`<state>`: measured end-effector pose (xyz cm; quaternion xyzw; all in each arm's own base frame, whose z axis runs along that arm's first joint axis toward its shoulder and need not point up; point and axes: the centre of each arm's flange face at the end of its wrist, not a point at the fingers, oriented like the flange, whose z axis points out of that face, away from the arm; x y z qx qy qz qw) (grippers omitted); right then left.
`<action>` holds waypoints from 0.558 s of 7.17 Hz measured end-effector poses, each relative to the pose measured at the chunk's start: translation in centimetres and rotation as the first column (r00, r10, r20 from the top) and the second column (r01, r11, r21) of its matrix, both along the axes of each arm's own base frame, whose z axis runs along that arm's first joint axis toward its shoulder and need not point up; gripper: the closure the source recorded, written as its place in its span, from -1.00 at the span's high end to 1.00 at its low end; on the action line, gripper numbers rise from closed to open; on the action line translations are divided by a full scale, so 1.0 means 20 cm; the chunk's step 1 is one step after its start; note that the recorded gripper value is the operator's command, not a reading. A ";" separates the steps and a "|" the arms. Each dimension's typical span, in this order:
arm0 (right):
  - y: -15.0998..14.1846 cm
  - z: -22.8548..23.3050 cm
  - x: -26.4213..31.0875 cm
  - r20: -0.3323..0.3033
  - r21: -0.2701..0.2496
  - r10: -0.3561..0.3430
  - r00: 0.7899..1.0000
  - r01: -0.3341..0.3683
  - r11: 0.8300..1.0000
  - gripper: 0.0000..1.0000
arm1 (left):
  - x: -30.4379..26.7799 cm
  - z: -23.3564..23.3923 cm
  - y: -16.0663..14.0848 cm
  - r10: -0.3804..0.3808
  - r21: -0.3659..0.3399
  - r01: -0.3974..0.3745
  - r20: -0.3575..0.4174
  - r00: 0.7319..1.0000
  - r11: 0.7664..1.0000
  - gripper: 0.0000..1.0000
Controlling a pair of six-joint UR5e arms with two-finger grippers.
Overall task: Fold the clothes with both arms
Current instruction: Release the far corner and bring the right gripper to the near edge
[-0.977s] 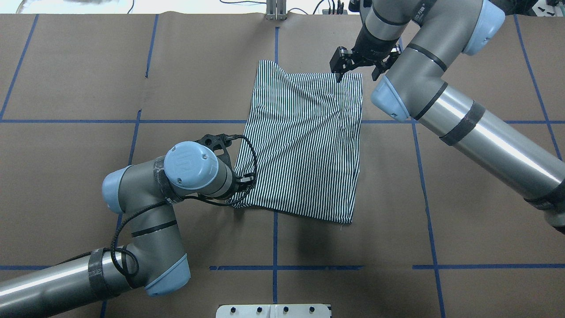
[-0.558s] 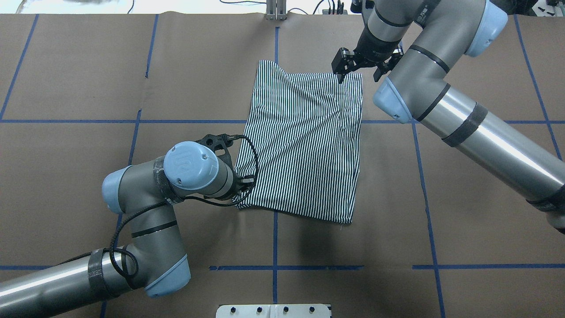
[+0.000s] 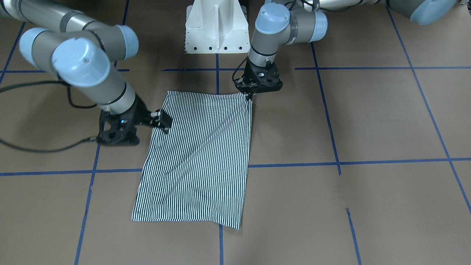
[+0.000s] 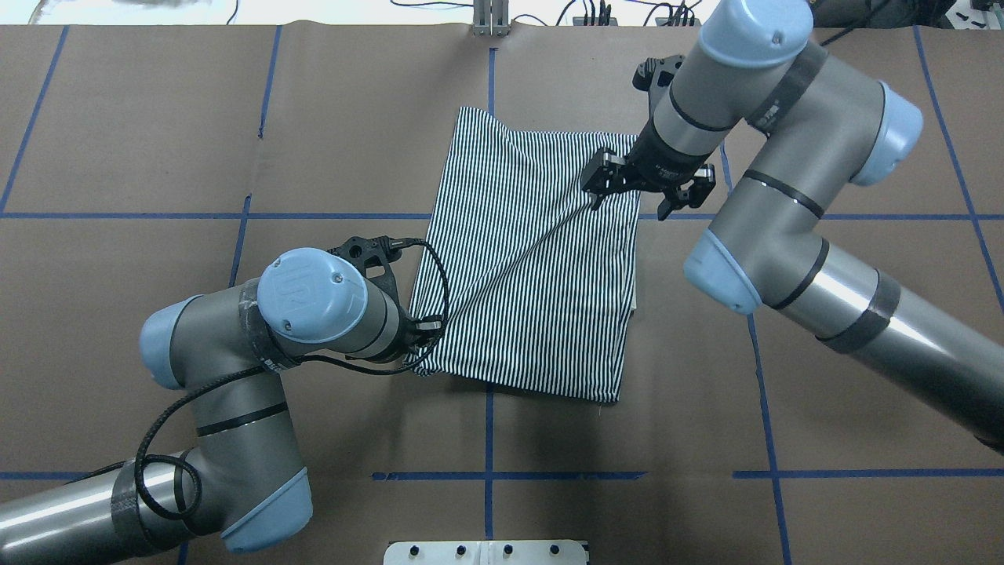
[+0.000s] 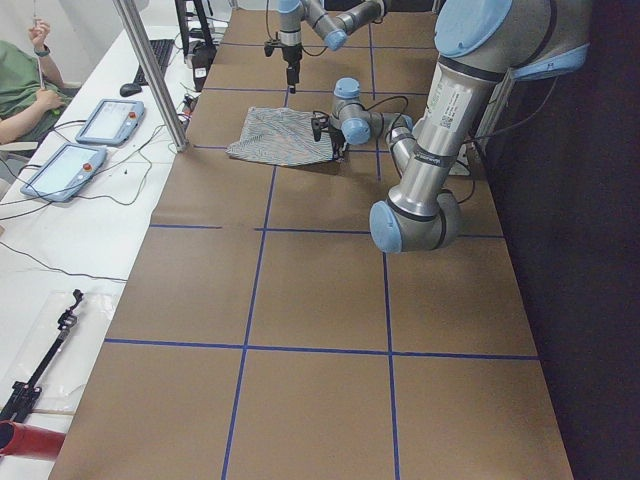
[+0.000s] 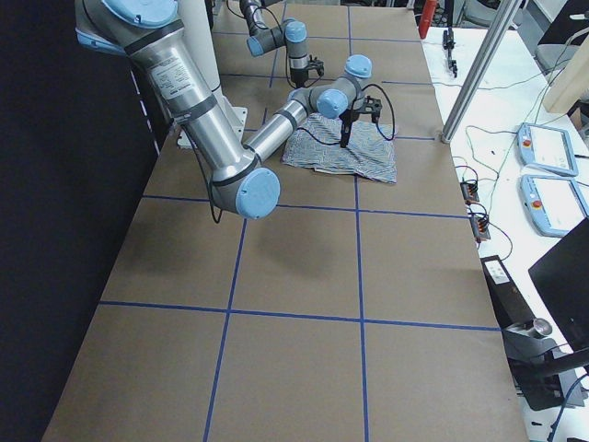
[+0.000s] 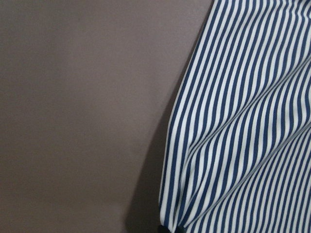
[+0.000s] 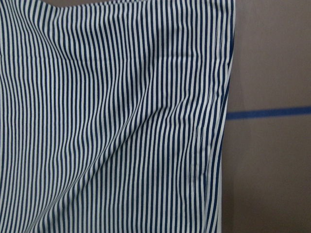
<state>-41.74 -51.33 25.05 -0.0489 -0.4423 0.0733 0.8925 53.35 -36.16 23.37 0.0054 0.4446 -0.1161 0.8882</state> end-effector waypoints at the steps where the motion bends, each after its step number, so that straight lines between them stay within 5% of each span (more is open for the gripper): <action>1: 0.21 -0.01 -0.10 -0.007 -0.110 0.069 0.998 -0.069 0.992 1.00 | -0.02 -0.01 0.02 0.006 -0.005 -0.006 0.008 1.000 1.000 -1.00; 2: 0.42 -0.02 -0.22 -0.038 -0.203 0.148 0.988 -0.153 0.967 1.00 | -0.02 -0.02 0.04 0.010 -0.007 -0.010 0.012 1.000 1.000 -1.00; 4: 0.77 -0.01 -0.49 -0.123 -0.333 0.306 0.944 -0.329 0.884 1.00 | -0.02 0.01 0.05 0.014 -0.011 -0.013 0.022 1.000 1.000 -1.00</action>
